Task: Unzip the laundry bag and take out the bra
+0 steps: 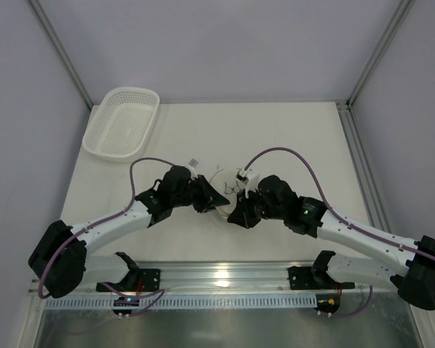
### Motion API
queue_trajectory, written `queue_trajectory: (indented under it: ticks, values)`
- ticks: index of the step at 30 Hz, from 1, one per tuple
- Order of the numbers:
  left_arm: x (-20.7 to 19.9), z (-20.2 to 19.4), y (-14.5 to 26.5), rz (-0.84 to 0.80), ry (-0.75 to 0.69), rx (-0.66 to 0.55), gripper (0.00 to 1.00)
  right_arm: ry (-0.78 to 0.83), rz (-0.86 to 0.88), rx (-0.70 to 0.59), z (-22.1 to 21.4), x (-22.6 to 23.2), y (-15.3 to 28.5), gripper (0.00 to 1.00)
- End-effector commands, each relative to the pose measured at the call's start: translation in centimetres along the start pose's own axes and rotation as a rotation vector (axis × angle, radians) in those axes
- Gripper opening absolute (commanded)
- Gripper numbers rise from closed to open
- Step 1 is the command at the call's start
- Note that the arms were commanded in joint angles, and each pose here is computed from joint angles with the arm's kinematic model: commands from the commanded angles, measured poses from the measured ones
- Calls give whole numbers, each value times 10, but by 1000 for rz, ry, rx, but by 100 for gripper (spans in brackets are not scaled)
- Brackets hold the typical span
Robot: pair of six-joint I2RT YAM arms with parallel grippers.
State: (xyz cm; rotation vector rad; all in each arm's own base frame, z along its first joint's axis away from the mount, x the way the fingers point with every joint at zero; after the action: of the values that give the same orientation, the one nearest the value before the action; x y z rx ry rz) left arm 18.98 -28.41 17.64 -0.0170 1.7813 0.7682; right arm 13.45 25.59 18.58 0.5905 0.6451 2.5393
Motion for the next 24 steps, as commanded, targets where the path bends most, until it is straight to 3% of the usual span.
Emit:
queue_trajectory:
  ticks: [1, 3, 12, 15, 24]
  values:
    - [-15, 3, -1, -73, -28, -30, 11, 45, 29, -31, 13, 8, 4, 4]
    - [-12, 6, -2, -62, -29, -48, 0, 48, 12, -25, 11, 6, 6, 4]
    - [-6, 17, 0, -49, -45, -86, 0, 33, -161, 192, -26, -18, 18, 3]
    - [-8, 21, 4, -57, -52, -84, 0, -4, -270, 275, -46, -32, 26, 4]
    - [-11, 12, 4, -71, -133, 50, 0, -82, -746, 270, -50, -96, 52, 4]
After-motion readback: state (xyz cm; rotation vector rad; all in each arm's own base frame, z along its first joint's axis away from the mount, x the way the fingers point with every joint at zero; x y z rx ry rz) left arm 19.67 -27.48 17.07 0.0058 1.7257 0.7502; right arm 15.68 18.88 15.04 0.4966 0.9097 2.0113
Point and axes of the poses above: each gripper's point midway between its finger pads, its own y axis back along the fingers, its own x axis along the line the jaws close on, z = x × y, the point moved 4 cm from there along y, back along the fingers, and after that the axes turned 15 degrees about y, right-handed, at the moved point
